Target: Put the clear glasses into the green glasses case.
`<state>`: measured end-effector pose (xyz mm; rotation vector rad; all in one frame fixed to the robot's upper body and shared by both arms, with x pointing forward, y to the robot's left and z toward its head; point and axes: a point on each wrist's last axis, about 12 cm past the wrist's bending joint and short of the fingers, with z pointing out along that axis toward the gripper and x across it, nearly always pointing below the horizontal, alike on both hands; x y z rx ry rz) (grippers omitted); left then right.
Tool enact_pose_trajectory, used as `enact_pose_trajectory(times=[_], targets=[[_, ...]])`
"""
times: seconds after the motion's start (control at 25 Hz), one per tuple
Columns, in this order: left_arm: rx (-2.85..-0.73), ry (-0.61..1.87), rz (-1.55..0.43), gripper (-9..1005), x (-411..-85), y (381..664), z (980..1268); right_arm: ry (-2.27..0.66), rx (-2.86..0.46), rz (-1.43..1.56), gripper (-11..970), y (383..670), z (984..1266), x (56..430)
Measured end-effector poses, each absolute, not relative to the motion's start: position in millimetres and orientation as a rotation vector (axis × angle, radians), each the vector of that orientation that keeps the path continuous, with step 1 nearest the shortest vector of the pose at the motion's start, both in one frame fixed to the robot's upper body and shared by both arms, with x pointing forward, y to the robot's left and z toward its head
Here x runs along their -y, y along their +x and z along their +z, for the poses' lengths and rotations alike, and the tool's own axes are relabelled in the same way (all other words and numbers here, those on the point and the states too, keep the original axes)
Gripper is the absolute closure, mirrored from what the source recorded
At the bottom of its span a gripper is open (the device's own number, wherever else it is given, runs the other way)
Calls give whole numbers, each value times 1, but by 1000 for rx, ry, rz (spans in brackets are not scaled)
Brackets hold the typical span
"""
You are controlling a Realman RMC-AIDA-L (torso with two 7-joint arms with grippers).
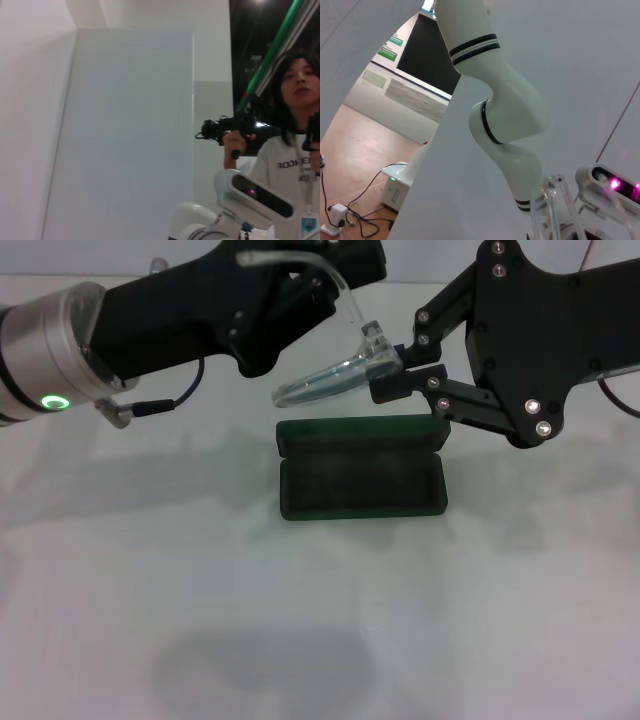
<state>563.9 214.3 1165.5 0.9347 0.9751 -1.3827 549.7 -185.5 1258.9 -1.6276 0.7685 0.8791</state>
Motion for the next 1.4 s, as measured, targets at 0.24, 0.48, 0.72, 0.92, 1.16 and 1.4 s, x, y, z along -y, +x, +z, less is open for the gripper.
enact_pose_trajectory(times=[0.24, 0.48, 0.72, 0.92, 1.16, 1.4], targets=[[-971, 944, -1396, 943, -212, 562, 1164, -1624, -770, 877, 903, 550, 1259, 186], [-979, 948, -1397, 943, -213, 560, 1161, -1624, -770, 875, 903, 550, 1259, 187], [-983, 950, -1408, 943, -210, 557, 1159, -1624, -771, 872, 902, 550, 1259, 187], [-982, 960, -1410, 942, -208, 556, 1157, -1621, -772, 868, 902, 550, 1258, 188], [-986, 955, -1409, 942, -209, 555, 1156, -1619, -772, 867, 901, 550, 1257, 188], [-983, 945, -1400, 943, -211, 555, 1156, -1617, -770, 869, 901, 550, 1257, 188]])
